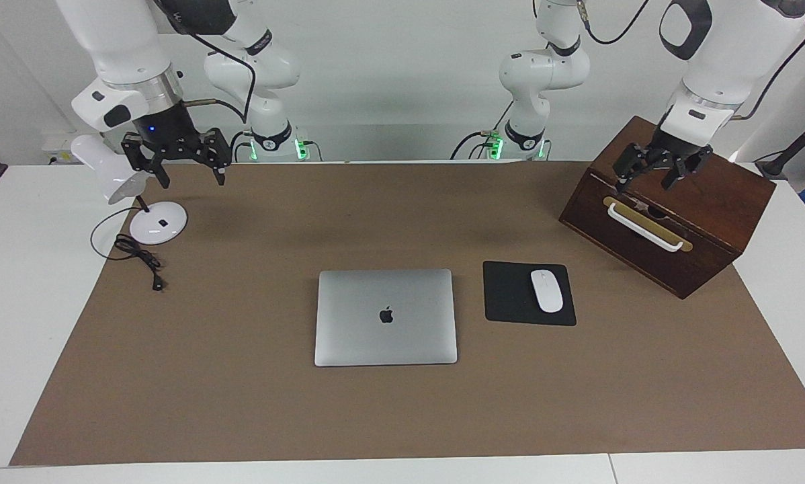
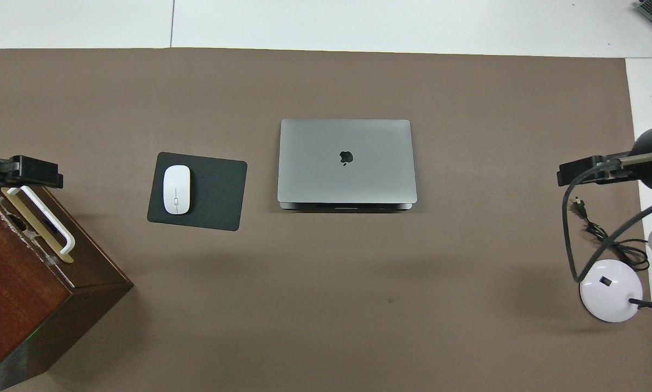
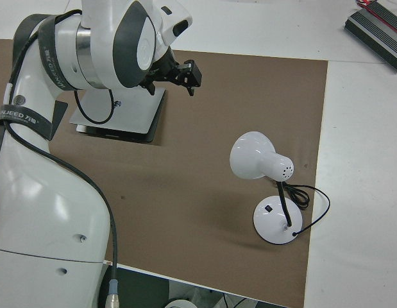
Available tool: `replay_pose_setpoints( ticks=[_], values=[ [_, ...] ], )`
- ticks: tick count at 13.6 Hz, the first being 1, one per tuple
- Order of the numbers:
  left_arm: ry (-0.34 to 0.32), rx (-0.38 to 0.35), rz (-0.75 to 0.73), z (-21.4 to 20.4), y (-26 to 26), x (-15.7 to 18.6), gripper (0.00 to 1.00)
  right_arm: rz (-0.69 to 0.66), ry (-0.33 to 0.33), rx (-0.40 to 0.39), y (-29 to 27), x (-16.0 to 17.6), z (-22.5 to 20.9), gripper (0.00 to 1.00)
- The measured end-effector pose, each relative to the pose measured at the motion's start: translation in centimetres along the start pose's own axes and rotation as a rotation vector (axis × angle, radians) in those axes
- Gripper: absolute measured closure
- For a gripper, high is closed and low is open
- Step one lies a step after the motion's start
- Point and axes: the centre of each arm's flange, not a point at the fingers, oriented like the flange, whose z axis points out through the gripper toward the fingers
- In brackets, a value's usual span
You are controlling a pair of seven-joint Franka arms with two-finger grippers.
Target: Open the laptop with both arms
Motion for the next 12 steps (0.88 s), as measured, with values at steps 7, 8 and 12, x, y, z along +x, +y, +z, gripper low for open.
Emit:
replay_pose_setpoints(
  ticks=[7,8,12],
  values=[
    [-0.003,-0.004,-0.004,0.15,-0.15,-0.02,0.00,0.000,0.002,0.000,0.00,-0.03,-0.10,0.00],
    [-0.006,-0.009,-0.009,0.28,-0.25,-0.03,0.00,0.000,0.002,0.000,0.00,-0.05,-0.13,0.00],
    [0.000,-0.019,-0.151,0.55,0.50,0.08,0.20,0.000,0.004,0.000,0.00,-0.08,-0.20,0.00]
  ],
)
